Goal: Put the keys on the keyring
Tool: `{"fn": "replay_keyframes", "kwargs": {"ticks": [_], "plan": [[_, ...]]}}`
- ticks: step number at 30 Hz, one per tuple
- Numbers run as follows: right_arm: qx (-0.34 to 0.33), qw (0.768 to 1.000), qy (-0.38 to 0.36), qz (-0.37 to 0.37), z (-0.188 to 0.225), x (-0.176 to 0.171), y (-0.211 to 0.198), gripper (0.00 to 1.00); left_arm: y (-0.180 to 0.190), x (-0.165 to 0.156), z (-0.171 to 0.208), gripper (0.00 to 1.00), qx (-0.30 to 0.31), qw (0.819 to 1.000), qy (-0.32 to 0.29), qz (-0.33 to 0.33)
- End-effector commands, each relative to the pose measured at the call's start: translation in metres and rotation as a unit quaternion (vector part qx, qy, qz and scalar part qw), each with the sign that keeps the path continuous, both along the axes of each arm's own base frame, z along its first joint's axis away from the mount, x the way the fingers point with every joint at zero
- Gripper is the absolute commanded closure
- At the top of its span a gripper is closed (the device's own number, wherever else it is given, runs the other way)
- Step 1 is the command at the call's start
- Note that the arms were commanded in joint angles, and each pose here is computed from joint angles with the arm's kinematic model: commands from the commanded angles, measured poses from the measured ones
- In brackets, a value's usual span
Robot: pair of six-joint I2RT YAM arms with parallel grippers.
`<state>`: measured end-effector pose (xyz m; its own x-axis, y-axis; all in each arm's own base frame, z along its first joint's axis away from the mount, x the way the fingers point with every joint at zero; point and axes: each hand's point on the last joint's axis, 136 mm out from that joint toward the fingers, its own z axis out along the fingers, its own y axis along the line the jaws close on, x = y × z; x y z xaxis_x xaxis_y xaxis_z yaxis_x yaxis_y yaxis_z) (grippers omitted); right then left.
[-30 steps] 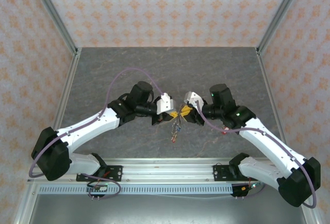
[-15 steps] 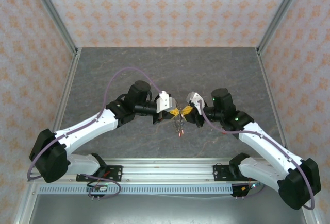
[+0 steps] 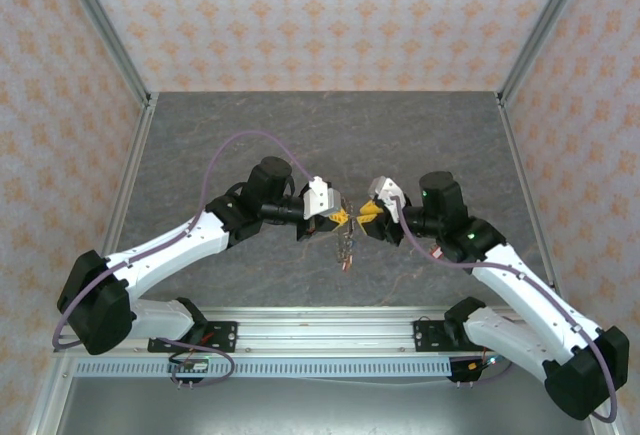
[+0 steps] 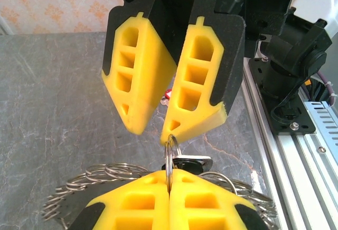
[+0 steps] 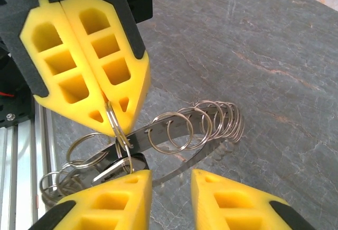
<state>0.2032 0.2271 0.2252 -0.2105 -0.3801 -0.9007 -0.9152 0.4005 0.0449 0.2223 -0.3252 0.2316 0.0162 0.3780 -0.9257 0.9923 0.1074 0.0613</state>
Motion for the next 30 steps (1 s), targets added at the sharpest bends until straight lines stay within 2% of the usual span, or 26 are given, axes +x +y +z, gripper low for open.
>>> {"fn": "replay_keyframes", "kwargs": {"ticks": [1,6,16,19,30], "plan": [[0.02,1.0,-0.018,0.008,0.021,-0.005,0.0,0.73,0.001,0.002,0.018,1.0,-0.021,0.999,-0.026,0.004],[0.005,1.0,-0.027,0.002,0.021,-0.008,-0.006,0.7,0.001,0.002,0.018,1.0,-0.019,0.999,-0.028,0.004],[0.053,0.998,-0.022,0.025,0.036,-0.014,0.004,0.67,0.001,0.0,0.021,1.0,-0.02,0.999,-0.028,-0.001],[0.064,0.997,-0.025,0.02,0.038,-0.009,0.007,0.69,0.0,0.0,0.021,1.0,-0.021,0.999,-0.028,-0.003],[0.043,0.999,0.001,0.032,0.019,-0.006,0.011,0.76,0.0,0.0,0.025,1.0,-0.024,0.999,-0.03,-0.005]]}}
